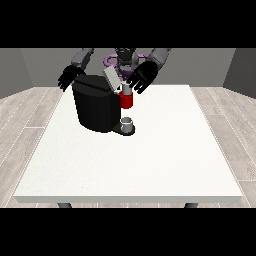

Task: Insert the coffee pod into the coffee machine and close the lid

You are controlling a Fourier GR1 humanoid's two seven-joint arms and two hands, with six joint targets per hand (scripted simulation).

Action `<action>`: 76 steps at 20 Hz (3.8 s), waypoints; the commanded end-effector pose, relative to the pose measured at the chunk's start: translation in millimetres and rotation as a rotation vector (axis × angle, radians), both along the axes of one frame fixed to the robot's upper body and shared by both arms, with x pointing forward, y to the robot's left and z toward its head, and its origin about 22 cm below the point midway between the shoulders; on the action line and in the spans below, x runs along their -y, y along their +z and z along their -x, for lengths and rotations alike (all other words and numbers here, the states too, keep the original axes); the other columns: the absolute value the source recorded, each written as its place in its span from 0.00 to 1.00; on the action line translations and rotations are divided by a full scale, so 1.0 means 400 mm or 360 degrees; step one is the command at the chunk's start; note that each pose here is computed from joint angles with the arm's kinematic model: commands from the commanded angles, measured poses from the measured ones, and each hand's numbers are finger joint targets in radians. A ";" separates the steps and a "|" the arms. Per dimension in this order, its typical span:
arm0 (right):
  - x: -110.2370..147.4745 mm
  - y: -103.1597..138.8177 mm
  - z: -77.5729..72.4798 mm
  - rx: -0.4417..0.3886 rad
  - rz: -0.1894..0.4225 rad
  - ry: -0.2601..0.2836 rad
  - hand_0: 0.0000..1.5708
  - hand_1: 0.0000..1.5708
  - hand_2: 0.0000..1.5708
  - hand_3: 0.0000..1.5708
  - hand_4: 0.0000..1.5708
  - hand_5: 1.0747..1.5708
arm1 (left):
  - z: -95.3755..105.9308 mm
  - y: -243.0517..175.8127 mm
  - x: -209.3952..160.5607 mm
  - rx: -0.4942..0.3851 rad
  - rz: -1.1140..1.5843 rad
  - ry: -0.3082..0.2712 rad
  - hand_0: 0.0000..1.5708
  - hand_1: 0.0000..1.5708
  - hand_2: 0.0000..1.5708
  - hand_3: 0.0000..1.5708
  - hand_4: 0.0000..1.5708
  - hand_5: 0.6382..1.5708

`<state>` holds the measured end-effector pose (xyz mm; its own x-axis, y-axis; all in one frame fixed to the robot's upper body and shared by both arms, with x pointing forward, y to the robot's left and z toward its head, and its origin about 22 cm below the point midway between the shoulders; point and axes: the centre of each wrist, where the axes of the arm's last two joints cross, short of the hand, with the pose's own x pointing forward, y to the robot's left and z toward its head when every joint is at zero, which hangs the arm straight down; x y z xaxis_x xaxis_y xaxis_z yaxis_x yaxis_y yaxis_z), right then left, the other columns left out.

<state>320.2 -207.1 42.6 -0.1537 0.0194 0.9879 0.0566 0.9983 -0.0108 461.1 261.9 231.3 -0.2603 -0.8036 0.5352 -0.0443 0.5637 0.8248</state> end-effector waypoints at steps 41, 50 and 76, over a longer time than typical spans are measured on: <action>0.011 -0.033 0.022 -0.0016 -0.0032 -0.0030 0.00 0.00 0.00 0.00 0.29 1.00 | -0.008 0.004 0.019 -0.0043 -0.0138 -0.0008 0.68 0.68 0.71 0.59 0.24 1.00; -0.045 -0.008 0.005 0.0124 -0.0030 -0.0092 0.00 0.00 0.00 0.00 0.27 1.00 | -0.003 0.035 -0.002 0.0028 -0.0321 -0.0102 0.00 0.00 0.00 0.00 0.00 1.00; 0.143 -0.217 0.153 -0.0364 -0.0098 -0.0405 0.00 0.00 0.00 0.00 0.24 1.00 | 0.078 -0.397 0.054 -0.0433 0.0826 -0.0208 0.00 0.00 0.00 0.00 0.15 1.00</action>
<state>276.7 -258.3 -27.8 0.0306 -0.0247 0.9992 0.2550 0.9668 0.0161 445.3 241.0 119.5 -0.2057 -0.5664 0.7980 0.2040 0.7727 0.6011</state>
